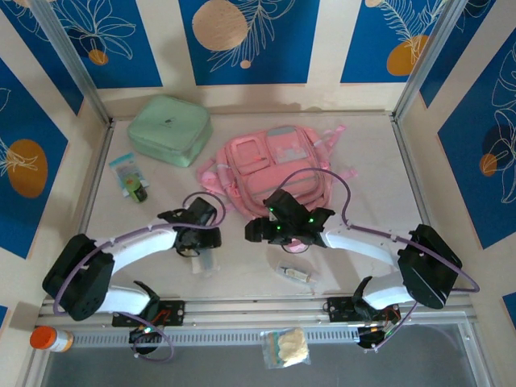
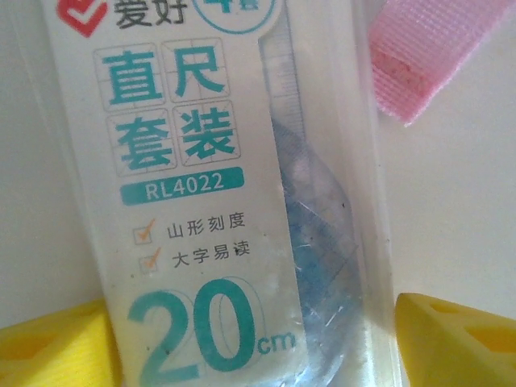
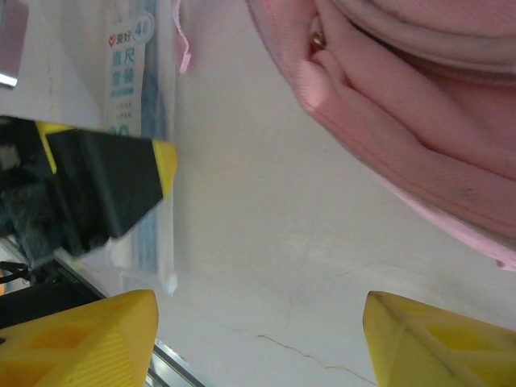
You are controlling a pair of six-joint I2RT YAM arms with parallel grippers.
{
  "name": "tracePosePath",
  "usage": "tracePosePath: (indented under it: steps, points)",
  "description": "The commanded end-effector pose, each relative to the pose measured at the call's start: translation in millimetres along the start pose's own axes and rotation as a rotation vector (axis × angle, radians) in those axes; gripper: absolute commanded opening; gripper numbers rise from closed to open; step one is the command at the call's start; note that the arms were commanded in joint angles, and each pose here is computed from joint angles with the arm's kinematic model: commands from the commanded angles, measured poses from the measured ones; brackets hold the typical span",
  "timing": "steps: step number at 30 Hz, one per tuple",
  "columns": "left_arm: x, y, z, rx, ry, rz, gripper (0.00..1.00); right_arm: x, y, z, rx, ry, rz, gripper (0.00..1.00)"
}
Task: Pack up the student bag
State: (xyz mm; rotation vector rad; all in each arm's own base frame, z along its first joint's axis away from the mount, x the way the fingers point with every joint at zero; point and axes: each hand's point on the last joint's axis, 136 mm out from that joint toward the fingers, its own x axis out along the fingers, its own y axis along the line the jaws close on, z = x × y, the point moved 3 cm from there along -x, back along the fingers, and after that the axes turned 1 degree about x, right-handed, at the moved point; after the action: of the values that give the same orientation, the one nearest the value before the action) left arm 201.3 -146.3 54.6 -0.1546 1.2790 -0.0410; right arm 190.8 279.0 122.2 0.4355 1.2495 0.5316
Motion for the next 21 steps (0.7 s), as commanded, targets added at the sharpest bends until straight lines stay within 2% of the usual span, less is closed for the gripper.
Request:
tracePosePath:
  steps: [1,7,11,14,18,21]
  points:
    - [-5.7,-10.8,-16.2,-0.076,-0.001,-0.040,0.84,-6.2,-5.2,-2.2,0.017,-0.005,0.004,0.68]
    - [-18.2,0.3,-14.7,-0.074,-0.047,-0.023,0.87,-5.3,-8.9,-5.4,0.034,0.024,-0.002,0.68]
    - [-30.7,-0.8,-8.4,-0.070,-0.081,-0.091,0.88,3.8,2.7,-12.7,0.001,0.060,-0.003,0.66]
    - [-35.9,-0.7,-5.4,-0.079,-0.081,-0.118,0.92,14.7,15.0,-14.2,-0.009,0.093,0.004,0.66]
    - [-34.5,17.2,-6.4,-0.107,-0.098,-0.069,0.82,34.4,32.7,-16.5,-0.032,0.124,-0.006,0.64]
    - [-24.8,21.9,-16.0,-0.160,-0.063,-0.134,0.67,49.2,45.5,-21.9,-0.041,0.167,-0.006,0.57]
